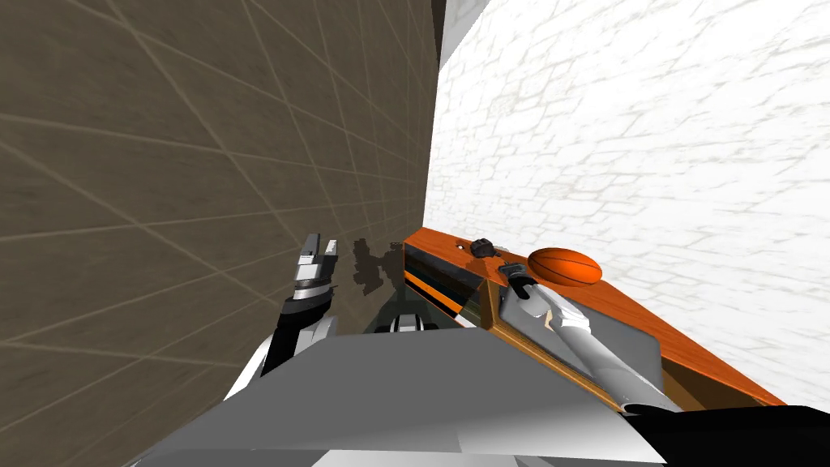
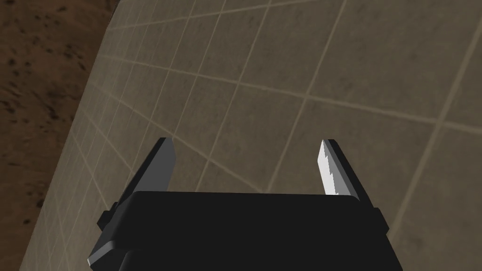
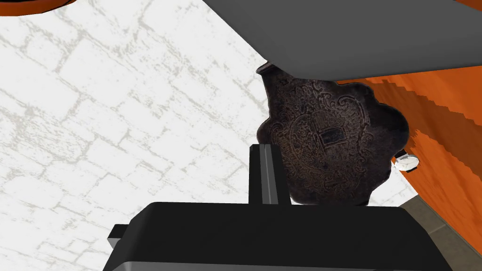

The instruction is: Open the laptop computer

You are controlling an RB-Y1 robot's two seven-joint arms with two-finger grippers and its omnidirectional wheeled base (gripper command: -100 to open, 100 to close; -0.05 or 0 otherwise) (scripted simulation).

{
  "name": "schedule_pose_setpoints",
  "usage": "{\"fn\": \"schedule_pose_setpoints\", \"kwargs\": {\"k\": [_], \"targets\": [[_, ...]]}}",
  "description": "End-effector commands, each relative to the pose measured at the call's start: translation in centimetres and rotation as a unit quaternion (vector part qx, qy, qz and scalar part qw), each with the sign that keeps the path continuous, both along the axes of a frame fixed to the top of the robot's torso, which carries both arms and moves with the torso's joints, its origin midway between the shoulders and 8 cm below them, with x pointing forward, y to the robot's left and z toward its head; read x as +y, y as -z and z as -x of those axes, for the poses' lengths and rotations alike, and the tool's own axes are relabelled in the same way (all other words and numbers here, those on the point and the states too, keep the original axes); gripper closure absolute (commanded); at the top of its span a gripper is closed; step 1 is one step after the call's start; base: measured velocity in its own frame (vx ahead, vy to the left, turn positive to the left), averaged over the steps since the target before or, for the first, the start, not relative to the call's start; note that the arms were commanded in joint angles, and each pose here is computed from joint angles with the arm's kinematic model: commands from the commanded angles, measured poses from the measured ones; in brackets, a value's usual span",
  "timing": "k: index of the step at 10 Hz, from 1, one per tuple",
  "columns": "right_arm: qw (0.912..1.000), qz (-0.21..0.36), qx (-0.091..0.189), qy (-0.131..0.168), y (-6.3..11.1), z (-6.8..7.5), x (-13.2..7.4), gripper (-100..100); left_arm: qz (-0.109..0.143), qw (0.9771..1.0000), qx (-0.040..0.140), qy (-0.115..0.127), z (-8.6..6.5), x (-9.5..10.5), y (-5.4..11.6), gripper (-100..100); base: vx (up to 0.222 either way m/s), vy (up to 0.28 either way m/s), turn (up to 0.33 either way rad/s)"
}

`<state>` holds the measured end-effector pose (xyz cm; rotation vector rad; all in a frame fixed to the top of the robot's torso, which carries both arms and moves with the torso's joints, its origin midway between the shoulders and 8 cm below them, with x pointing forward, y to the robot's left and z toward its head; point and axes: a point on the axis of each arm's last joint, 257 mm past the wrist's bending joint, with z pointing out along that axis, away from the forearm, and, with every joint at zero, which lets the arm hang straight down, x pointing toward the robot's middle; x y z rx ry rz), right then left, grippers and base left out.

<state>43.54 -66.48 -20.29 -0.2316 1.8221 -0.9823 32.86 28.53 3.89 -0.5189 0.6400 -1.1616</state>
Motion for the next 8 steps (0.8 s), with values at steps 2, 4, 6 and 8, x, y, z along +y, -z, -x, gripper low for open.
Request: {"fn": "schedule_pose_setpoints", "kwargs": {"k": [2, 4, 6, 8], "targets": [[0.9996, -0.012, 0.006, 0.024, -1.0, 0.8, -2.9, -100, 0.0, 1.0, 0.0, 0.0, 0.0, 0.0, 0.0, 0, -0.04, -0.008, 0.086], [0.9994, -0.012, 0.006, 0.032, -1.5, 1.0, -3.7, -100, 0.0, 1.0, 0.0, 0.0, 0.0, 0.0, 0.0, 0, -0.081, 0.001, 0.172], [0.9987, -0.012, 0.006, 0.049, -2.6, 1.5, -5.3, -100, 0.0, 1.0, 0.0, 0.0, 0.0, 0.0, 0.0, 0, -0.103, 0.004, 0.122], [0.9977, -0.012, 0.005, 0.066, -3.7, 2.0, -6.8, -100, 0.0, 1.0, 0.0, 0.0, 0.0, 0.0, 0.0, 0, -0.099, -0.003, 0.178]]}}
